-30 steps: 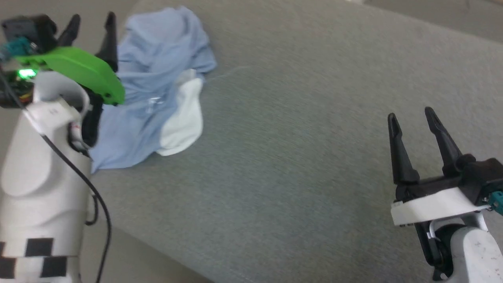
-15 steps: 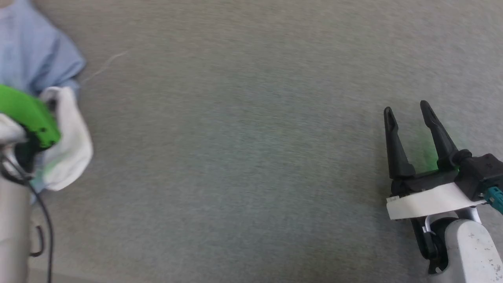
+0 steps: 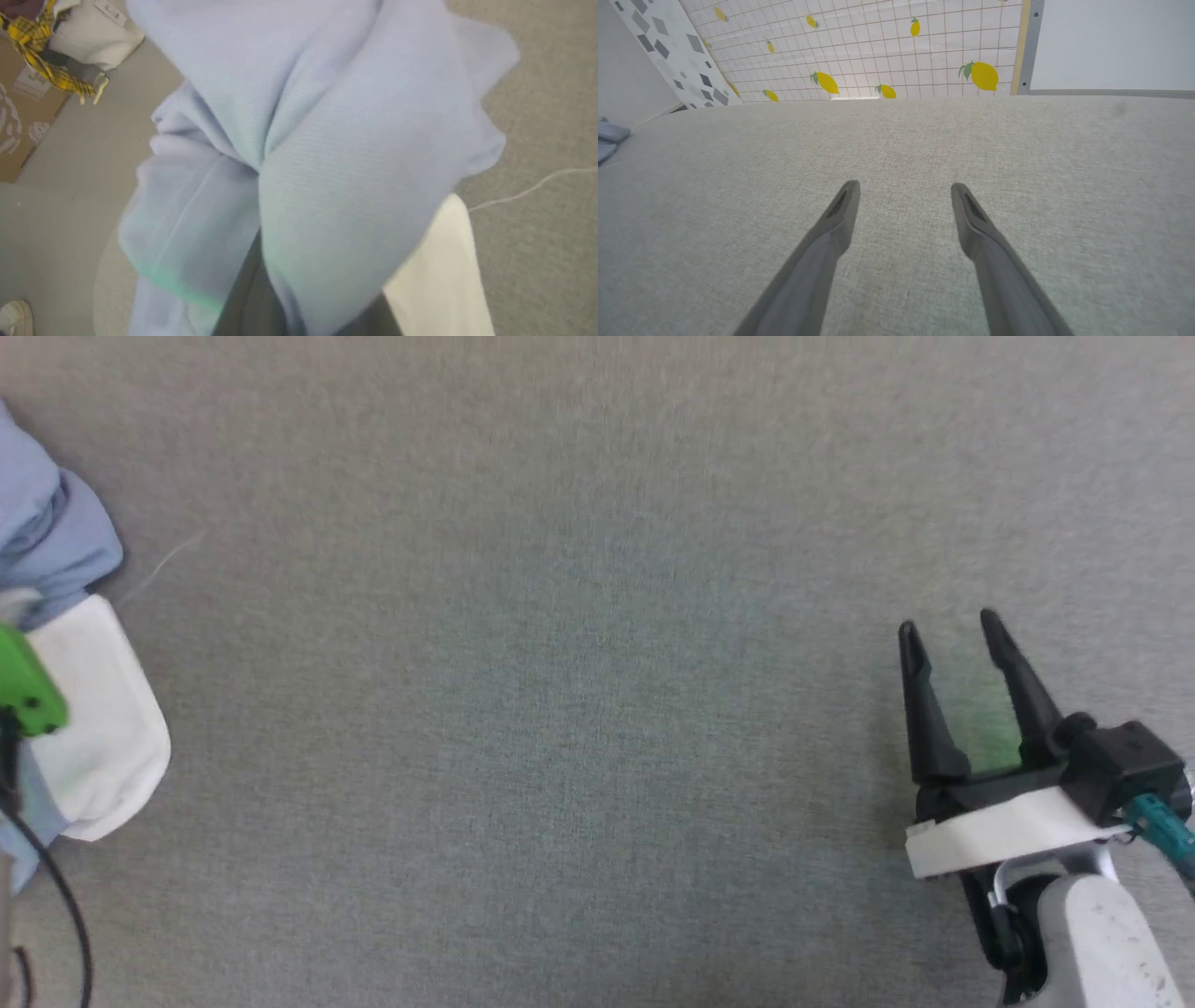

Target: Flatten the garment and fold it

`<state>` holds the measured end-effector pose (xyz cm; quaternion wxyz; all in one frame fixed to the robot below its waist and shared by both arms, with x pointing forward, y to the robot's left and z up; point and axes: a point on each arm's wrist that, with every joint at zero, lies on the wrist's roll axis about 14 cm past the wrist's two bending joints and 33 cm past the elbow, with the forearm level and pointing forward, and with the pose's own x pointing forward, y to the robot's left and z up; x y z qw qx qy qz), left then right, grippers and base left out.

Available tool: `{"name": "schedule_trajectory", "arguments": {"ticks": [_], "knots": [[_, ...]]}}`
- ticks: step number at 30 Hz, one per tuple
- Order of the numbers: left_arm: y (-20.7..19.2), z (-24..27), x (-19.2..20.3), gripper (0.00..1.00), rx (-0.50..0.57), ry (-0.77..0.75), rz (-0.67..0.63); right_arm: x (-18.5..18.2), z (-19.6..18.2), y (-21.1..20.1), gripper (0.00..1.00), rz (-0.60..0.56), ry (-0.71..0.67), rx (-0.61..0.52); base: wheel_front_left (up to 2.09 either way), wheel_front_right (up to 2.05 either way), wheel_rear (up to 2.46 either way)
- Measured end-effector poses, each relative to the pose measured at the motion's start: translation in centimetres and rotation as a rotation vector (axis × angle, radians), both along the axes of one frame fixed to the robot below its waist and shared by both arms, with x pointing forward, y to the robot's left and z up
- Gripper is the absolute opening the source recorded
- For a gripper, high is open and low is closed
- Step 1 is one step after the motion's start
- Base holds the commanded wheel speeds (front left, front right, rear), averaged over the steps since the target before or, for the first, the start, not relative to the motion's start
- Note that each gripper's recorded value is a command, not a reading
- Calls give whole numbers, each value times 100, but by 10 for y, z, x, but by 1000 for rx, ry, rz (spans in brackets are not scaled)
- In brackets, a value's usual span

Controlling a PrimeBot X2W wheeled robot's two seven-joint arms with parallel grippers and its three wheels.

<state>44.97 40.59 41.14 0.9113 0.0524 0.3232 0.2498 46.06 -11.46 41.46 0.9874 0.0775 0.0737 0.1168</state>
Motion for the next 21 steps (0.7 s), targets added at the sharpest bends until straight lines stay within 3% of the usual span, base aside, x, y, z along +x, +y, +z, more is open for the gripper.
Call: {"name": "schedule_trajectory", "arguments": {"ticks": [4,7,9,10,11,12,14,21], "knots": [[5,71,17,0,136,-212,-95,-14,15,-7,100,-22,-18,3,0,0,0],[-8,159,30,0,255,-447,-200,-30,36,-16,100,-54,-57,30,0,0,0],[-21,203,34,0,297,-564,-248,-36,47,-20,100,-66,-82,36,0,0,0],[-55,268,37,0,337,-750,-338,-46,66,-30,100,-96,-129,42,0,0,0],[-66,282,37,0,333,-798,-362,-50,70,-33,100,-104,-140,43,0,0,0],[-113,317,38,0,295,-926,-459,-61,83,-45,100,-137,-172,42,0,0,0],[-151,329,43,0,244,-989,-536,-69,87,-54,100,-163,-182,38,0,0,0],[-299,307,50,0,-56,-981,-844,-99,99,-92,100,-278,-211,21,0,0,0]]}}
